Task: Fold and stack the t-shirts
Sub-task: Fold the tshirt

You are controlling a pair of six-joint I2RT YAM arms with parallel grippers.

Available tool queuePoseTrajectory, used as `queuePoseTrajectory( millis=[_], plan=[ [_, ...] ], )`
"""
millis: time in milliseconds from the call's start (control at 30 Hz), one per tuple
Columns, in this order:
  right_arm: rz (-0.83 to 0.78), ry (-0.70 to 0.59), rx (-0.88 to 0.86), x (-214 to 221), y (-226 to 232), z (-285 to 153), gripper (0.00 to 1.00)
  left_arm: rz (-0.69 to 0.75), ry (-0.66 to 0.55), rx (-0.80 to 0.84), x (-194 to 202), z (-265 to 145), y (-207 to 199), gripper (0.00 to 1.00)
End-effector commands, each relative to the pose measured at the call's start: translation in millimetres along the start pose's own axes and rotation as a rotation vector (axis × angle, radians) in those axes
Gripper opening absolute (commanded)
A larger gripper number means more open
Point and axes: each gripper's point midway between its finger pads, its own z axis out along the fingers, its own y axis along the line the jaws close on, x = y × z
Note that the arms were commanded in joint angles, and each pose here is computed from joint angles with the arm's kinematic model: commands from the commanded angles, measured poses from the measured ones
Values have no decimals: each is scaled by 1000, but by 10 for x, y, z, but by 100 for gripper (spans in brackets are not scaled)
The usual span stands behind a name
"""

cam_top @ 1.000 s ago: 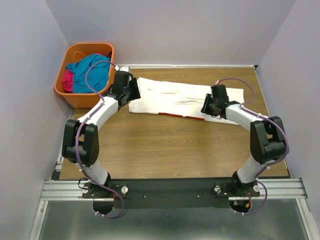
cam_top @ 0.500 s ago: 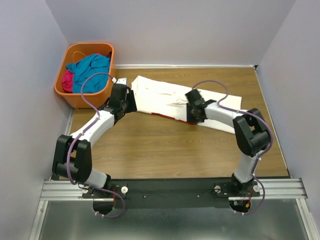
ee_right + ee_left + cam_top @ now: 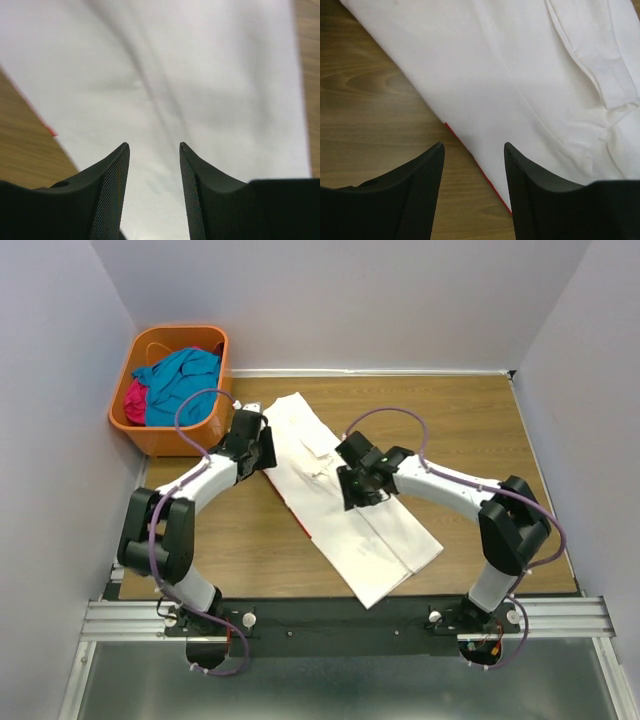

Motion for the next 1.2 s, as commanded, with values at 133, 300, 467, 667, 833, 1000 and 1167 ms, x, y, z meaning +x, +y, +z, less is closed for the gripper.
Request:
queuePoseTrajectory(
  millis=[133, 300, 467, 667, 833, 1000, 1167],
  plan=[
    [-27, 130, 233, 604, -817, -49, 52, 33, 96, 53, 76, 472, -289, 58],
    [-16, 237, 151, 936, -740, 3, 52, 67, 167, 66, 216, 741, -498, 58],
    [14, 358, -42, 1331, -409, -8, 53, 100, 212, 94, 274, 943, -751, 57],
    [-12, 394, -202, 1475, 185, -61, 53, 172, 227, 186, 291, 1170, -1243, 57],
    [-18, 247, -168, 1049, 244, -115, 53, 204, 132, 287, -77, 1140, -1672, 57],
    [138, -3, -175, 128, -58, -284, 53, 151, -121, 322, -945, 592, -1780, 58],
    [401, -199, -290, -589, -641, -402, 53, 70, -258, 256, -1267, 91, -1475, 58]
  ],
)
